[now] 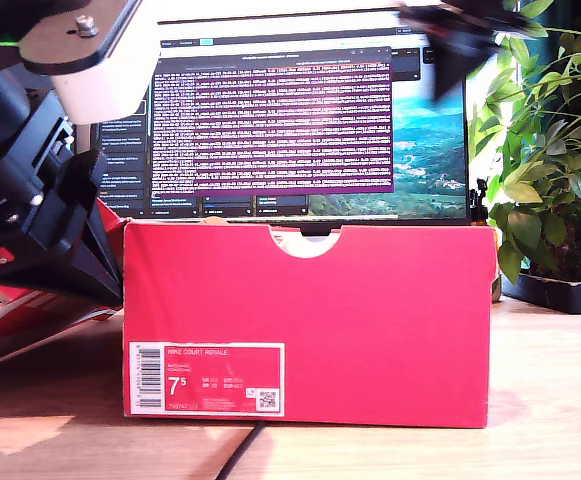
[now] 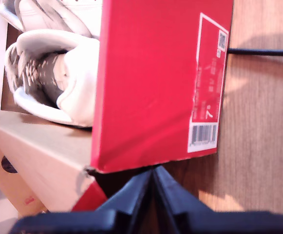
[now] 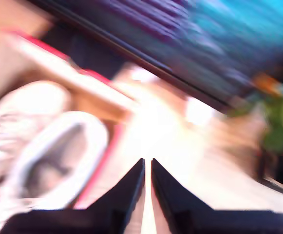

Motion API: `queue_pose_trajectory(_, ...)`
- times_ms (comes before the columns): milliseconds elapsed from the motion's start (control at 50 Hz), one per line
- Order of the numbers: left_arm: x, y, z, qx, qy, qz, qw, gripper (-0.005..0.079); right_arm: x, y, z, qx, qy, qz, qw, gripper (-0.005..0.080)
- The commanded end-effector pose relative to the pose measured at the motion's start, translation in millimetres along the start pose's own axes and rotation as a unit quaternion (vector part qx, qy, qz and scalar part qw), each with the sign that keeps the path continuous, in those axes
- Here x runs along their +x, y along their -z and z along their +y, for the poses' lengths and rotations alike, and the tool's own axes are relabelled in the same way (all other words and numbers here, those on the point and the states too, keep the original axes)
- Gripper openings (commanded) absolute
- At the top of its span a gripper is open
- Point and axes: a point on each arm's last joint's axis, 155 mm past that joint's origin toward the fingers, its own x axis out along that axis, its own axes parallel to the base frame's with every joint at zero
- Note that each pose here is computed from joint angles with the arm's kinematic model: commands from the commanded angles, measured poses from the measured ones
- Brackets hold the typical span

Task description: Pack the white shoes by picking the first shoe and placing it inside the red shoebox, left side, then picking and rotating the second shoe and placing it in the shoebox

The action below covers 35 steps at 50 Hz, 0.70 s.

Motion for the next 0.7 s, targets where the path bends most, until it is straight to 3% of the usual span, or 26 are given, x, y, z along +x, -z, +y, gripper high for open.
queue_pose_trajectory(0,0.1,-3.1,2.8,-0.005,-0.004,-0.004,1.0,-0.0016,0.1,-1.3,-4.8,0.007,0.0,-0.006,1.0,-0.0011)
queue_pose_trajectory(260,0.1,-3.1,2.6,-0.005,-0.004,-0.004,1.0,-0.0016,-0.8,3.7,-22.5,0.025,0.006,-0.004,1.0,-0.0011)
queue_pose_trajectory(680,0.1,-3.3,2.5,-0.005,-0.004,-0.004,1.0,-0.0016,-0.9,0.7,-13.0,0.024,-0.02,-0.011,0.999,-0.0011)
